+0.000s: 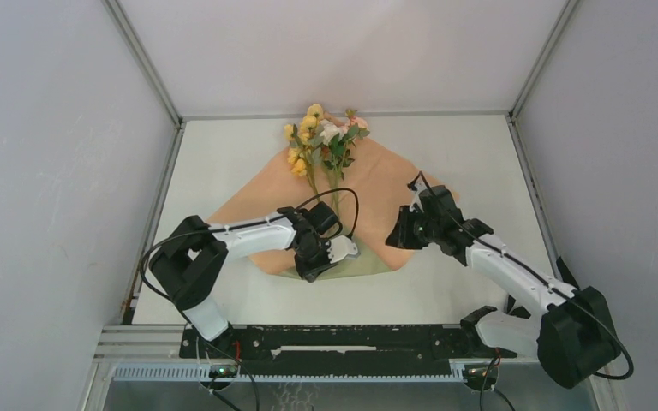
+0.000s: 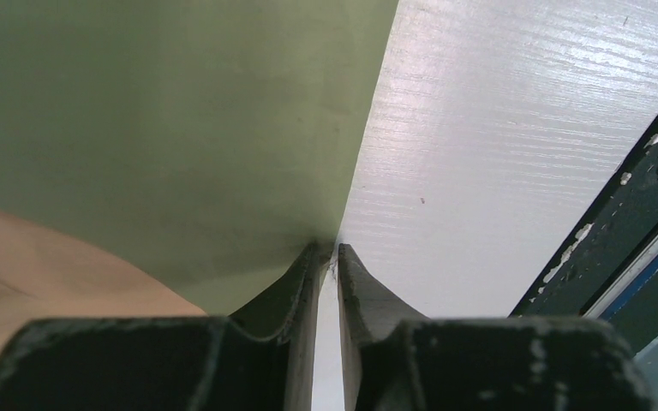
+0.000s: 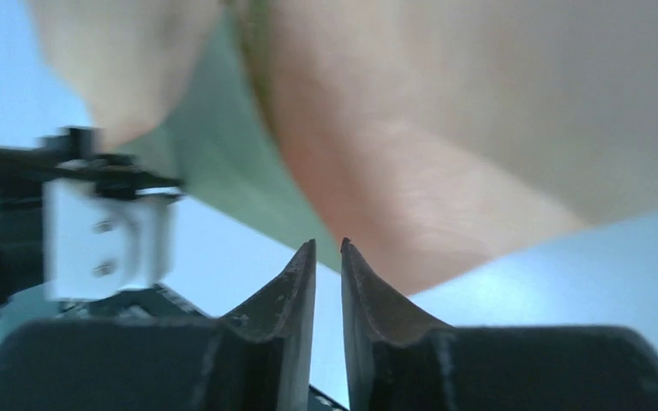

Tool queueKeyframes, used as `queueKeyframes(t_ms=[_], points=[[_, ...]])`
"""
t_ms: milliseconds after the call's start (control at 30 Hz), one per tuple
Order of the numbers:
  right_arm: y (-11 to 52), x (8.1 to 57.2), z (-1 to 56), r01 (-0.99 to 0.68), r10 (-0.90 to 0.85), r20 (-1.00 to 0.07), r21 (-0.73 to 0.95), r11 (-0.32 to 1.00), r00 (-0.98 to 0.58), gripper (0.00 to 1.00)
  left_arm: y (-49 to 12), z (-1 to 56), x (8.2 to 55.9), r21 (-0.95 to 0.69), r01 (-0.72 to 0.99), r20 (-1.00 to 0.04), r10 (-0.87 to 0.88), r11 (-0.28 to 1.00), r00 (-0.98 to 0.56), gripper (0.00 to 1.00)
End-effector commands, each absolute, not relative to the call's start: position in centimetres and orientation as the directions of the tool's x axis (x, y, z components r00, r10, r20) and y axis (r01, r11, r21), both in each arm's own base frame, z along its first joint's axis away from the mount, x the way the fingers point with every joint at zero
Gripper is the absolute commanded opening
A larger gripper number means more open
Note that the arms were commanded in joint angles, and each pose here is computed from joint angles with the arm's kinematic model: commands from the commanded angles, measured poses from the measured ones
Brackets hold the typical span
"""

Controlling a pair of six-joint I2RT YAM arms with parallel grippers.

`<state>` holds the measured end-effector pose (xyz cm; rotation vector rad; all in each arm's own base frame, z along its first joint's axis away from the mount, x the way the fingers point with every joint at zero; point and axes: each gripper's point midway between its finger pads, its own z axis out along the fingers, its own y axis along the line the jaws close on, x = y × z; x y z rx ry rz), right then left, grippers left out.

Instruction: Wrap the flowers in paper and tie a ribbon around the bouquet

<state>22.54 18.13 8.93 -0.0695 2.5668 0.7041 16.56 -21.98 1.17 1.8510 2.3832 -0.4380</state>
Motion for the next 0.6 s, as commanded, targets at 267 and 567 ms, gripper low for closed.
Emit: queueKeyframes(t_ms=[267, 567], points=[[28.7, 19.2, 5.6, -0.076, 0.109, -0.16, 0.837, 0.541, -0.981, 0.0, -19.0, -0.7, 12.5, -0.333, 0.908, -0.102, 0.948, 0.254, -0.303, 0.19], [23.0, 18.2, -1.2, 0.055, 0.144, -0.095, 0.618, 0.784, -0.985, 0.0, -16.4, -0.5, 13.8, -0.358, 0.851, -0.013, 0.91, 0.383, -0.415, 0.19]])
